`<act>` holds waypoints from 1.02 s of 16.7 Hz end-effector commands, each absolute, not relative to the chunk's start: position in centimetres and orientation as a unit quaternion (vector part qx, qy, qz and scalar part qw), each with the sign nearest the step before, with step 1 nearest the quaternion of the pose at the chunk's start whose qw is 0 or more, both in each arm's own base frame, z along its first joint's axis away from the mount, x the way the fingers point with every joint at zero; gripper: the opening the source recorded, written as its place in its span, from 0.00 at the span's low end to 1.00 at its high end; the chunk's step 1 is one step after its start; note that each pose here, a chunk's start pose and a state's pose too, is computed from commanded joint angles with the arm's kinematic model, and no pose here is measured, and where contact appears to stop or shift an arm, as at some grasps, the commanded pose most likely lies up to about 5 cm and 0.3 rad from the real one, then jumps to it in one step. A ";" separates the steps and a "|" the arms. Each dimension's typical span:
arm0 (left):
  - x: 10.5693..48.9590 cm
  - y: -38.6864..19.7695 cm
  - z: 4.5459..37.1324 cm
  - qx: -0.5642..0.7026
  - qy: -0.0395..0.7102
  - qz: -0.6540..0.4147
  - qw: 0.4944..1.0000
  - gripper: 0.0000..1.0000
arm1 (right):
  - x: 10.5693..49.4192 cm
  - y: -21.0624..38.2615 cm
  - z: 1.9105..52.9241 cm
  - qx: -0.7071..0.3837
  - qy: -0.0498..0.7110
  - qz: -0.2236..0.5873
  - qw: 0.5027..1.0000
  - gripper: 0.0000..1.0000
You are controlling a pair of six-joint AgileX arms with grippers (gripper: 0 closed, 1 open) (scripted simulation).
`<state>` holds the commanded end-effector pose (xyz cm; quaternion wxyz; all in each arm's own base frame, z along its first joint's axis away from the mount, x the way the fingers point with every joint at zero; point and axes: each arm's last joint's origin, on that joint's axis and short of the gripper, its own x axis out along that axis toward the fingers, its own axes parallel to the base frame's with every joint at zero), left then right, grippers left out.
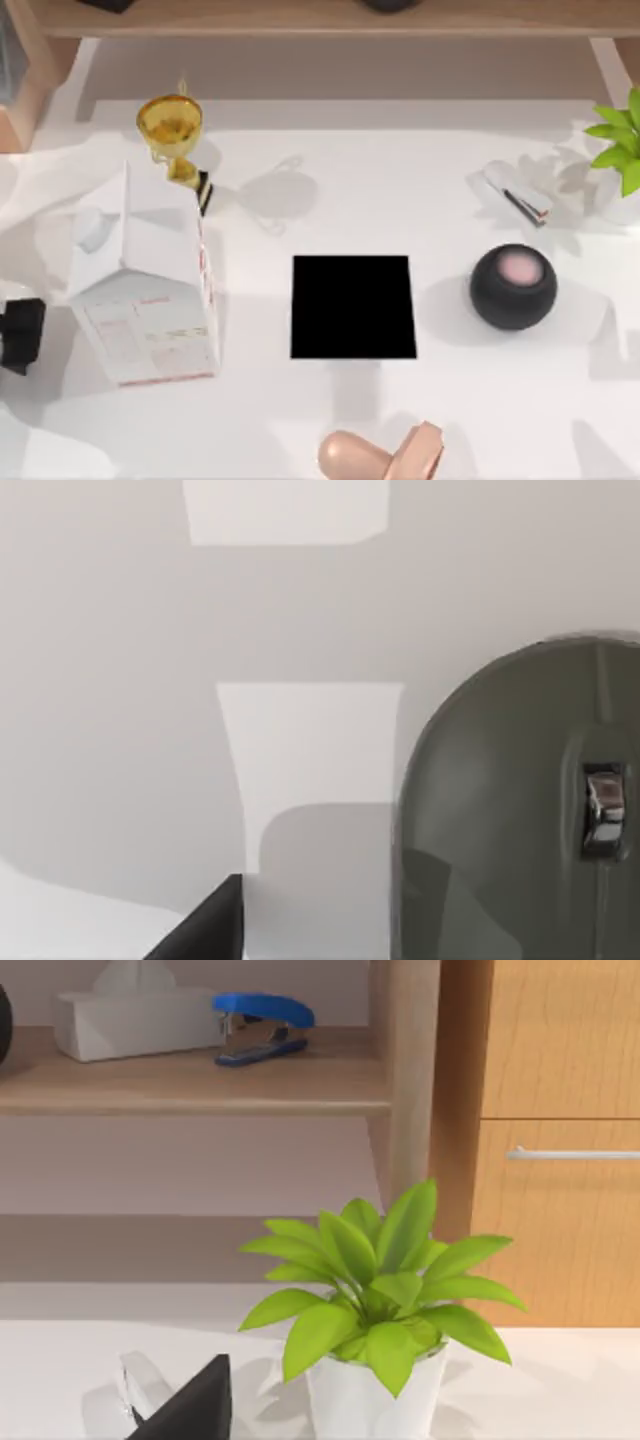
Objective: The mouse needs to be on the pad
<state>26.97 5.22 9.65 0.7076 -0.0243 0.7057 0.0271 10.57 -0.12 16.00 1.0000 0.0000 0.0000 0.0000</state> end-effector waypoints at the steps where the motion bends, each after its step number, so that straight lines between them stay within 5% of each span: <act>1: 27.0 5.2 9.7 -0.024 0.706 0.027 0.708 0.00 | 10.6 -0.1 16.0 0.000 0.000 0.000 1.000 1.00; 8: 27.0 5.2 9.7 -0.024 0.706 0.027 0.708 0.00 | 10.6 -0.1 16.0 0.000 0.000 0.000 1.000 1.00; 17: 27.2 5.2 14.5 -0.025 0.705 0.025 0.708 0.00 | 10.6 -0.1 16.0 0.000 0.000 0.000 1.000 1.00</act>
